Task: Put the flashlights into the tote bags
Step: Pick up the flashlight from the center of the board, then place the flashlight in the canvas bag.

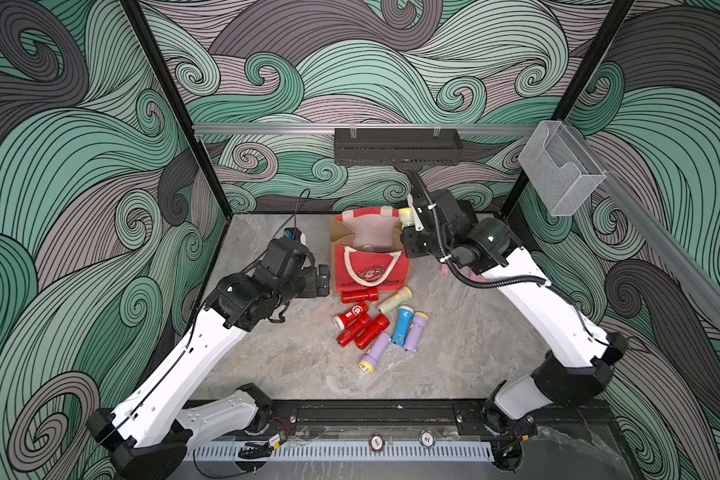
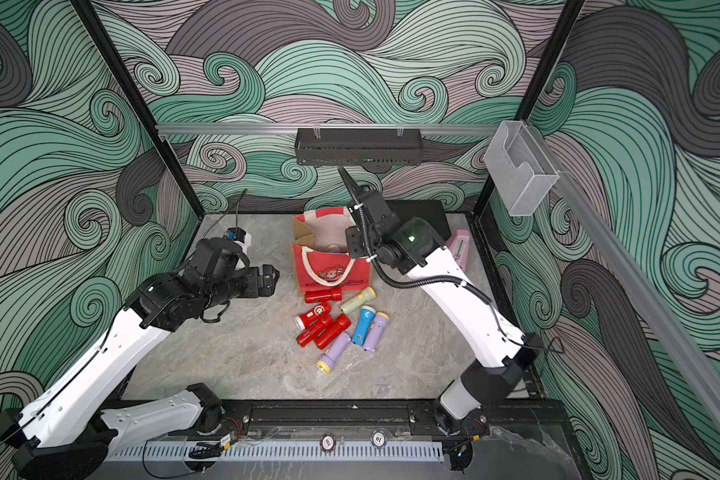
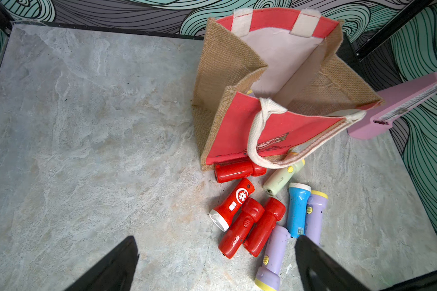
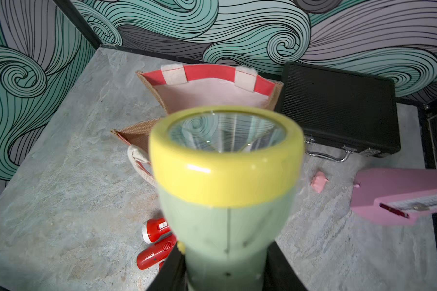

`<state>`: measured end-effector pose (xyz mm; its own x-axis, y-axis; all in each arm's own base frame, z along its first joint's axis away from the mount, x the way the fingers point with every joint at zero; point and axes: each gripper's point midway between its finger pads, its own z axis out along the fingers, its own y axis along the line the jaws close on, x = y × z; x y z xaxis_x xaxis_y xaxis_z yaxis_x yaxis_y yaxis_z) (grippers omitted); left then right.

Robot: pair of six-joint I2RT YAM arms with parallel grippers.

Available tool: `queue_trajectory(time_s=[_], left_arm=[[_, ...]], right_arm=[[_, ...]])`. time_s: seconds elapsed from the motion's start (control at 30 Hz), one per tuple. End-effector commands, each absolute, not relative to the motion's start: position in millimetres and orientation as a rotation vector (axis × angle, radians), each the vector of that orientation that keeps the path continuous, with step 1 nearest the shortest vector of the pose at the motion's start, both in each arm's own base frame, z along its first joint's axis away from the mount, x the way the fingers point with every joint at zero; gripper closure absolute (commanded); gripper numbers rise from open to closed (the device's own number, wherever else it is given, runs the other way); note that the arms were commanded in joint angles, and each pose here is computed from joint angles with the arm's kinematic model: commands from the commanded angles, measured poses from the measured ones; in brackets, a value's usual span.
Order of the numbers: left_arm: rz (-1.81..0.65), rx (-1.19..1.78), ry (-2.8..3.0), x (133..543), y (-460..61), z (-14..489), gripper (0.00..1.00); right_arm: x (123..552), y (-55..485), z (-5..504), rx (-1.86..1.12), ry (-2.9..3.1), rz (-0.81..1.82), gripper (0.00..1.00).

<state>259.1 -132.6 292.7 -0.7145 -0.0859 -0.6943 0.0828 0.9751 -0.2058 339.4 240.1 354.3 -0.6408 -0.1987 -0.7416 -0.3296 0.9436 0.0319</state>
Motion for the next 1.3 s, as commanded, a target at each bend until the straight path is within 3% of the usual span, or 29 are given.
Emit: queue_trajectory(time_s=[0.0,0.43,0.73,1.27], left_arm=[[-0.286,-0.097,2.336,259,-125,293,0.02],[-0.293,-0.188,2.346,251,-115,290,0.01],[-0.393,-0.178,2.340,250,-128,291,0.01],[-0.430,-0.189,2.323,251,-132,294,0.01]], right_arm=[[350,258,356,-0.477,2.279,0.240,1.00],[412,311,301,-0.472,2.376,0.296,1.00],[444,319,258,-0.439,2.449,0.289,1.00],[456,324,177,-0.390,2.621,0.267,1.00]])
